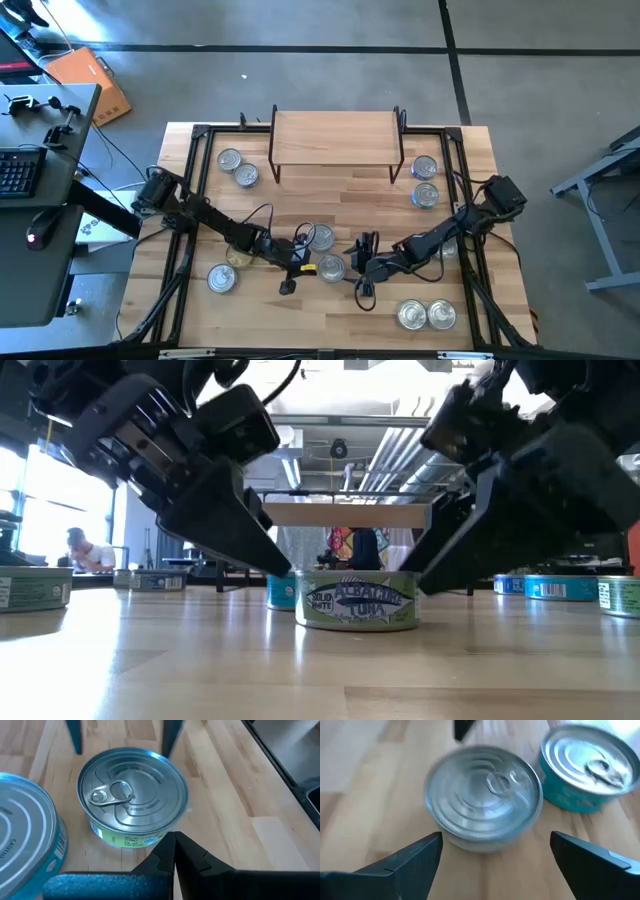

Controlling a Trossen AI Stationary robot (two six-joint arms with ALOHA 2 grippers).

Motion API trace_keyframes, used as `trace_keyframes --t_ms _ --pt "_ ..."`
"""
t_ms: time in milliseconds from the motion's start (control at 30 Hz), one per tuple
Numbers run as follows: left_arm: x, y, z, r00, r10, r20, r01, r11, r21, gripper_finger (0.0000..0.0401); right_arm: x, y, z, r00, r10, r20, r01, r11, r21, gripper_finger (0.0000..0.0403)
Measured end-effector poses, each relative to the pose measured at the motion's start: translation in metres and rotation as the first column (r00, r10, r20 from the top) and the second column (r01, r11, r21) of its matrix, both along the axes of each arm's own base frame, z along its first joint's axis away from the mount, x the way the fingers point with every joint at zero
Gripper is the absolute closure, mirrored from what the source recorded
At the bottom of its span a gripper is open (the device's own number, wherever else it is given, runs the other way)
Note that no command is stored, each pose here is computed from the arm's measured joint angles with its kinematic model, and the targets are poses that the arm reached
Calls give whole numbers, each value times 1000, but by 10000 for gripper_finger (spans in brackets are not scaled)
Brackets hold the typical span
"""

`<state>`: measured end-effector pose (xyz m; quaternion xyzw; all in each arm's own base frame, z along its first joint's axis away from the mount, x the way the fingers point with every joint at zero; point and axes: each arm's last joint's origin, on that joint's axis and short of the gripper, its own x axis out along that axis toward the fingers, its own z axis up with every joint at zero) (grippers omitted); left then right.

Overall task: Stack canned seafood by type on shelf
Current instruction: Put the green tuna can on the shelf

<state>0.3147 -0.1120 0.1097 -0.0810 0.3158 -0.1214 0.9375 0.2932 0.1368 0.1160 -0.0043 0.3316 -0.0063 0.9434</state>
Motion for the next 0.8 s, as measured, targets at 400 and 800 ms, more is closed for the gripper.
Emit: trace_keyframes --t_ms 400,800 --pt "14 -2 -24 999 13 50 -13 1000 0 401 13 5 -27 996 21 91 -16 999 -50 38" --pt "30 -6 -15 993 23 118 -27 999 28 401 19 4 -47 990 -29 139 38 998 -59 39"
